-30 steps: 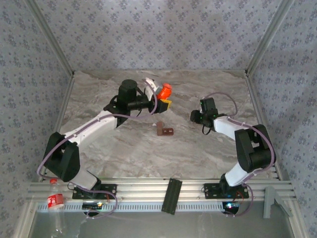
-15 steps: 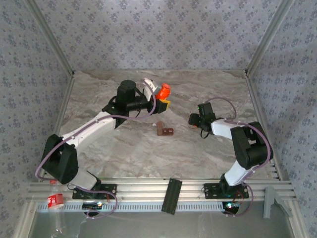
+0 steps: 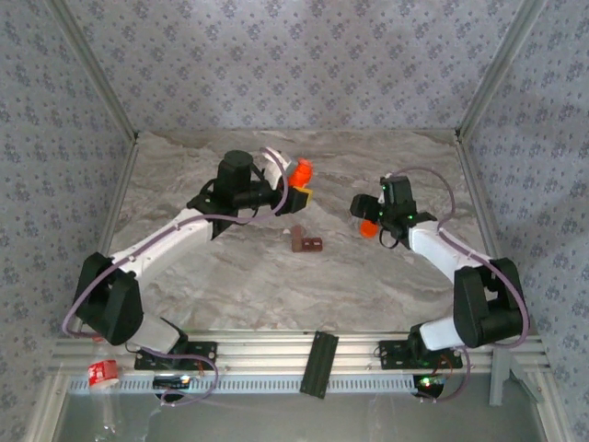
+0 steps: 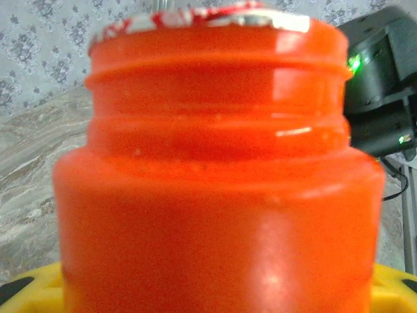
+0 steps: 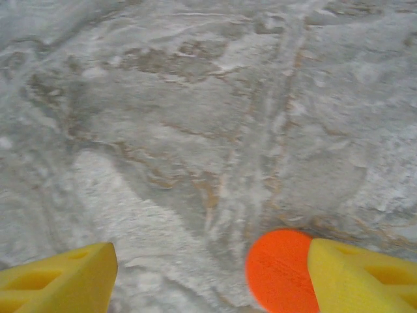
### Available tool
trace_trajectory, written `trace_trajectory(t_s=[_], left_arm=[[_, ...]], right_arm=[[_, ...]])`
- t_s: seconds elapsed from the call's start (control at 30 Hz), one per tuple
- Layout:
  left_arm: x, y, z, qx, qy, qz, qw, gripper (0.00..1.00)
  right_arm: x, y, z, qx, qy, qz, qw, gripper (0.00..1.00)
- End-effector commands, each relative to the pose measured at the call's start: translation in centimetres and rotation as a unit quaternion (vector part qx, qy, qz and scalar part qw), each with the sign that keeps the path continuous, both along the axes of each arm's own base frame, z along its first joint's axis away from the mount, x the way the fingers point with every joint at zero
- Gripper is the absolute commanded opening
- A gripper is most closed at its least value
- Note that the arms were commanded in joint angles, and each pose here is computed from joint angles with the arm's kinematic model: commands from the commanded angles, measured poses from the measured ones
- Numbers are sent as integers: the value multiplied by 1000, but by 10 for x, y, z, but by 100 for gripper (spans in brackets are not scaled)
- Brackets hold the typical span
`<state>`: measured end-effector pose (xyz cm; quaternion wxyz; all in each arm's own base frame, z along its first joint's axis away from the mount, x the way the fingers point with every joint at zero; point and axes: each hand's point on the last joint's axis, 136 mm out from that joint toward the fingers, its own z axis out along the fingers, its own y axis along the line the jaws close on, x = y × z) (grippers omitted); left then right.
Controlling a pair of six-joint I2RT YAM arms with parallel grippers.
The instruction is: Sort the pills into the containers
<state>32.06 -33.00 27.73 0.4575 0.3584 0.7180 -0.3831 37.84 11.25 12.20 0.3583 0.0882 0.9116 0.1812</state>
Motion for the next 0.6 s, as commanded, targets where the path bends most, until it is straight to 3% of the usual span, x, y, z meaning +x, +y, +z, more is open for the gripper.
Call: trace_trajectory(t_s=[0.0,0.2,0.57], left_arm=[[-4,12,11,-3,-3,26,1000,0],[-10,29,-10,27,11,55,998,0],[-24,49,-45,71,40,75,994,0]], right_arm=[[-12,22,16,36,25,61,997,78],[-23,47,24,53,43,108,992,78],[-51,77,-5,21,82,150,985,74]])
